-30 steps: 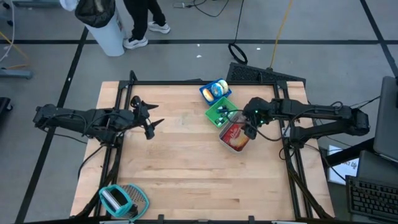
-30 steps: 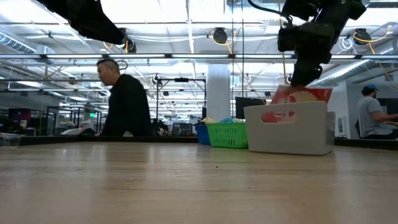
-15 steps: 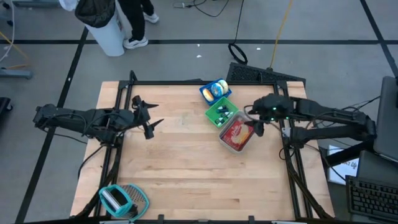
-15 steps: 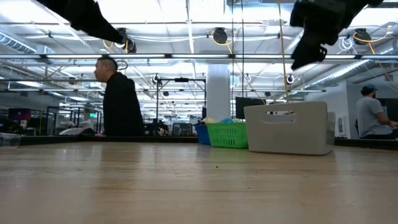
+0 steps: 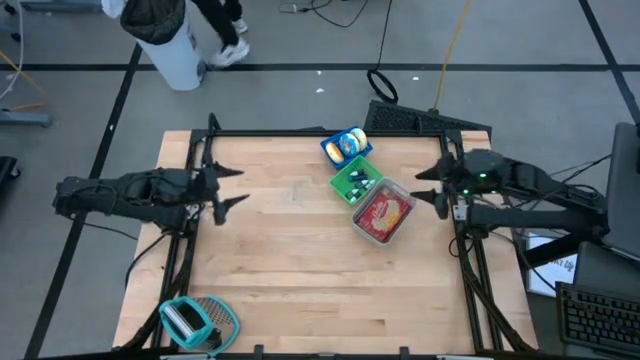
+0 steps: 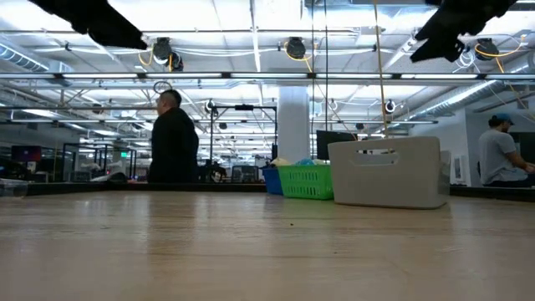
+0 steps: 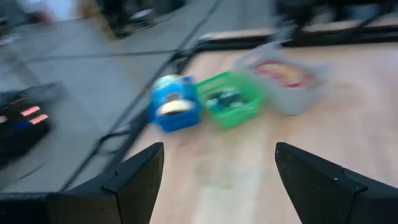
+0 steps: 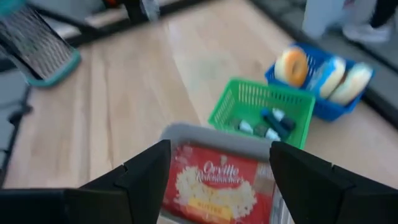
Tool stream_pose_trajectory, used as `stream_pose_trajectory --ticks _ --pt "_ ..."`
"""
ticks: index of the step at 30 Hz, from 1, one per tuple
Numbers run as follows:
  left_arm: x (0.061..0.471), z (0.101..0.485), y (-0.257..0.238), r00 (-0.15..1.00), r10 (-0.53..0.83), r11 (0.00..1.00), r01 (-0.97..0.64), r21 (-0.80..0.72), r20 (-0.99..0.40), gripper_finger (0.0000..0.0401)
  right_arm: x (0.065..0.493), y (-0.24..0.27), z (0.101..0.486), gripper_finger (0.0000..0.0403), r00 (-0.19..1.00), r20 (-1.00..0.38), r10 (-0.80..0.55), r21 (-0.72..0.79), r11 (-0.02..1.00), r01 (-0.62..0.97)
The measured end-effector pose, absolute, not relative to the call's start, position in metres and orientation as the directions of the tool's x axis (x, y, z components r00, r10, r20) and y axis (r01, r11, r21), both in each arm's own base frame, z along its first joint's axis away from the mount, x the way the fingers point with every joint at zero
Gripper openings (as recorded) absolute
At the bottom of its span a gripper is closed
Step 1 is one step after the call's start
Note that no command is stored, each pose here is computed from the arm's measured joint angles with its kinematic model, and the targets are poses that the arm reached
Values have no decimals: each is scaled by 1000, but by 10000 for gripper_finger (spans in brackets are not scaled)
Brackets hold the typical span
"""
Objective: Pick & Place Food Item
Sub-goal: Return to home position
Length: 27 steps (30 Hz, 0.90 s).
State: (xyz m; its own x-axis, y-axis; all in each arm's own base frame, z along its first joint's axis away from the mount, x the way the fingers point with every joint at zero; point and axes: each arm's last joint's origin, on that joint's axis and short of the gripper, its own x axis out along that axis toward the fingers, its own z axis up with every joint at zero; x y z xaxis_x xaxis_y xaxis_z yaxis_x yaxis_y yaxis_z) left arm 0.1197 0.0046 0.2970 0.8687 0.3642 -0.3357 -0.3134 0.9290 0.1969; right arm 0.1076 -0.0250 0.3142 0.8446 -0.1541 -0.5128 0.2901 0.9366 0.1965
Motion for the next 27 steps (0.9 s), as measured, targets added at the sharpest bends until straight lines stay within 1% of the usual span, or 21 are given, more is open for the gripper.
stream_pose_trajectory --ticks 2,3,7,9,16,20,24,27 --pt "112 294 4 909 276 958 -232 172 -311 310 98 -23 320 262 874 -457 -167 195 939 282" --pt "109 293 4 923 254 964 -216 156 -290 310 93 -22 322 261 885 -429 -180 193 939 284" --pt "95 281 6 945 255 964 -233 126 -205 310 70 -19 326 259 889 -365 -277 161 921 354" --pt "89 271 7 950 261 963 -246 108 -171 310 60 -17 323 260 892 -337 -302 155 916 369" --pt "84 233 8 975 214 977 -214 13 -65 310 38 -12 308 262 923 -229 -308 199 914 355" --pt "83 219 8 980 193 981 -195 -16 -51 310 33 -11 297 260 939 -148 -312 215 916 338" --pt "88 203 8 987 162 986 -163 -34 -20 310 42 -13 281 261 947 -66 -313 234 918 320" --pt "93 191 9 989 148 988 -148 -51 3 310 54 -16 267 259 948 -69 -311 230 920 319"
